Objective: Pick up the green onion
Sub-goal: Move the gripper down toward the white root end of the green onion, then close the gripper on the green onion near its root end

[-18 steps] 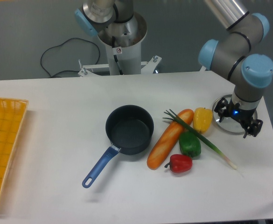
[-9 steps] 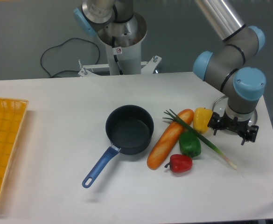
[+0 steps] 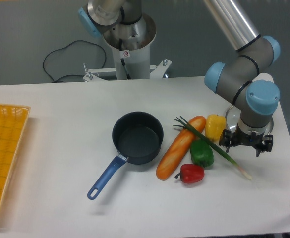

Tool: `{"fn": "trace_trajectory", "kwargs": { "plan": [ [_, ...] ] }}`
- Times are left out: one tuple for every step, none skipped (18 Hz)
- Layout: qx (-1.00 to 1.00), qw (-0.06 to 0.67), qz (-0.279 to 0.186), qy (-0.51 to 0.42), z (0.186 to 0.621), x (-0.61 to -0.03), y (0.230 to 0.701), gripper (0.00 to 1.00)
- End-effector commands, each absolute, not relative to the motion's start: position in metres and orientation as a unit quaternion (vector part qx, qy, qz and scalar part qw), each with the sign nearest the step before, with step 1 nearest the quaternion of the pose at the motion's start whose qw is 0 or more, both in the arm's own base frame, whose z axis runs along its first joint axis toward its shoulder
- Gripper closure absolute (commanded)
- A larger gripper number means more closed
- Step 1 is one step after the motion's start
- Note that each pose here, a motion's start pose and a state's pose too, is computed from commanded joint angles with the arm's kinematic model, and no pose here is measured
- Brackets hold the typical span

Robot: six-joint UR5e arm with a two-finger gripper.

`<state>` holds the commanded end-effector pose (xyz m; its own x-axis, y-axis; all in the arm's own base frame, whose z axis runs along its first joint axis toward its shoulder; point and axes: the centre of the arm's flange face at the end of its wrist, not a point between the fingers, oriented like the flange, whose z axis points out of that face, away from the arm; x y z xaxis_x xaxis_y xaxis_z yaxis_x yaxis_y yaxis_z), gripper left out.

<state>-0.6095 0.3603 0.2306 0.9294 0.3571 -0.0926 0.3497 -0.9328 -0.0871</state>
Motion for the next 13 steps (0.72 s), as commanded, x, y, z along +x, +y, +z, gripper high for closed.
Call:
{"fn": "trace_trajectory", "kwargs": {
  "plan": [
    [-0.975,0.037,0.054,-0.211,0.228,-0.612,0.361,0.0],
    [-0.967,0.041,0.055,-0.246,0.227,-0.615,0.363,0.0],
    [-0.96,0.045,0.057,-0.271,0.228,-0.618,0.367,0.0],
    [-0.957,0.046,0.058,-0.281,0.226,-0.62,0.371,0.0],
    [-0.957,0.045,0.058,-0.281,0.224,-0.619,0.377,0.0],
    [-0.956,0.044,0.058,-0.283,0.222,-0.619,0.379,0.0],
    [-0.953,0.044,0.058,-0.293,0.221,-0.619,0.379,0.0],
    [-0.95,0.045,0.061,-0.304,0.221,-0.622,0.38,0.0],
    [-0.947,0.043,0.06,-0.314,0.218,-0.624,0.38,0.0],
    [-0.944,0.041,0.061,-0.321,0.216,-0.625,0.38,0.0],
    [-0.943,0.036,0.065,-0.325,0.213,-0.626,0.38,0.0],
    [-0.941,0.035,0.066,-0.33,0.213,-0.627,0.38,0.01],
    [-0.94,0.034,0.065,-0.333,0.211,-0.627,0.38,0.03]
  ]
}}
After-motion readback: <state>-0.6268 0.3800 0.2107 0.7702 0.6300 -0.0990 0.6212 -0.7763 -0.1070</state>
